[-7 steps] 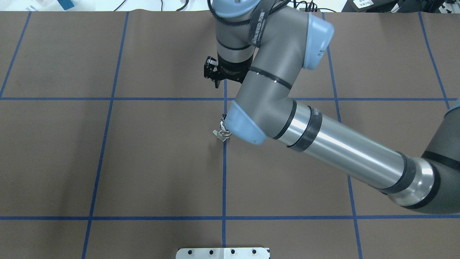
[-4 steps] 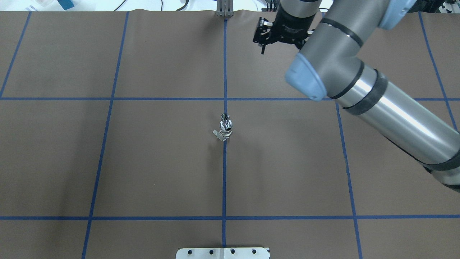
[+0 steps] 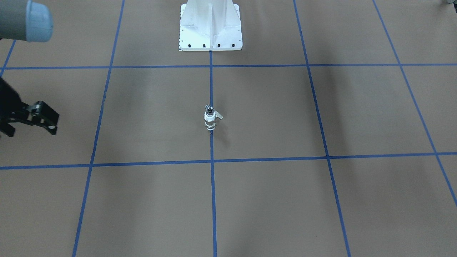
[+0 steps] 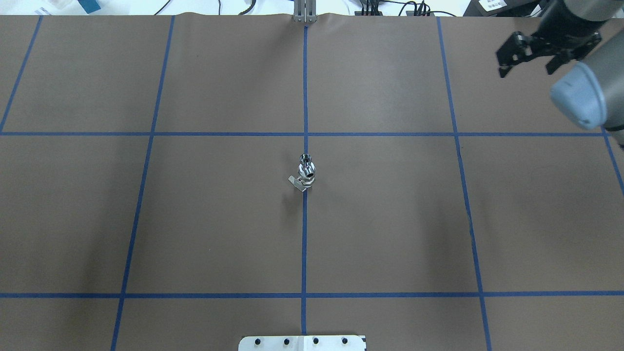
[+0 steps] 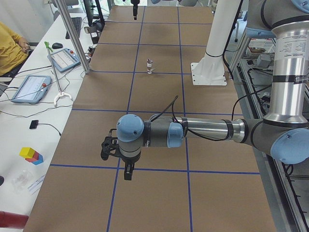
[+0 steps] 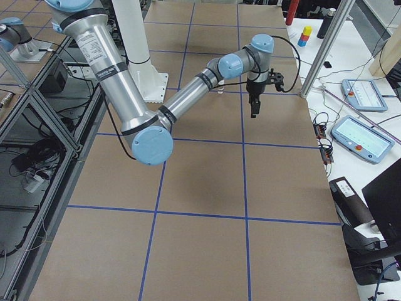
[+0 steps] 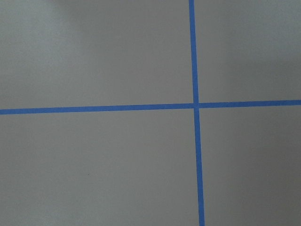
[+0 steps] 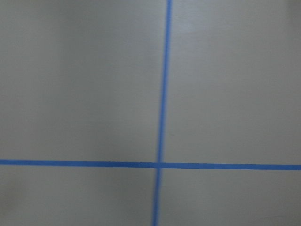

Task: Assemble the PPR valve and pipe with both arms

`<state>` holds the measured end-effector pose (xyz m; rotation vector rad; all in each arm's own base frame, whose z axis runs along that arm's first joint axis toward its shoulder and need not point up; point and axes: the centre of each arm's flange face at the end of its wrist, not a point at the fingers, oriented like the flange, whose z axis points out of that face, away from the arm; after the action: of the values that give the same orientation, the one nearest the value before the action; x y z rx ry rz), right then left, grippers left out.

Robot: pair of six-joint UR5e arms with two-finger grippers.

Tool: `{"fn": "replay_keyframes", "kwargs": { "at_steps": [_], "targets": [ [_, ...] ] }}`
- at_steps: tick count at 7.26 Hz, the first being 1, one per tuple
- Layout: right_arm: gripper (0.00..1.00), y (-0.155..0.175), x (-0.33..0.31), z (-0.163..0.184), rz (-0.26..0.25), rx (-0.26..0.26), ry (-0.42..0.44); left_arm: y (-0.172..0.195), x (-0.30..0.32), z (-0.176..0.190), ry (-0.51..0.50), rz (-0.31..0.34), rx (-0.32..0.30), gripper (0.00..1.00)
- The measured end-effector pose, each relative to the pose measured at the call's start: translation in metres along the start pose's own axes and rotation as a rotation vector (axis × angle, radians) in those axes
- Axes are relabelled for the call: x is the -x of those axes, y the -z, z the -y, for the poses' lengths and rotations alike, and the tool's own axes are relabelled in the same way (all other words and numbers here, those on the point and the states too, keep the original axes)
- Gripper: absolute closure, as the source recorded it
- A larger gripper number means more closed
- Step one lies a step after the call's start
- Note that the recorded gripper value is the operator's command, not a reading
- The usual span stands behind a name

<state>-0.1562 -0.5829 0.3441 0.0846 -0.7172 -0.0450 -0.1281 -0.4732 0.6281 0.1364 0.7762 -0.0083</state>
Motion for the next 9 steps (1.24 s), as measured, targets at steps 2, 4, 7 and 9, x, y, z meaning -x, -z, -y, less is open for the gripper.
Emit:
{"fn": "replay_keyframes", "kwargs": {
  "at_steps": [2,4,7,9],
  "targets": [
    [0.0,-0.009,-0.139,-0.04,-0.001,0.047,0.081,0.001,-0.001,-0.004,-0.009,0.002,-0.01,0.0],
    [0.0,-0.026,-0.235,-0.095,-0.005,0.076,0.098,0.0,0.0,-0.011,-0.033,0.001,-0.034,0.0],
    [0.0,-0.053,-0.297,-0.156,-0.009,0.082,0.078,0.002,-0.003,-0.019,-0.046,0.001,-0.044,0.0],
    [0.0,-0.06,-0.315,-0.179,-0.012,0.072,0.071,0.004,-0.008,-0.036,-0.047,0.001,-0.046,0.0]
  ]
}}
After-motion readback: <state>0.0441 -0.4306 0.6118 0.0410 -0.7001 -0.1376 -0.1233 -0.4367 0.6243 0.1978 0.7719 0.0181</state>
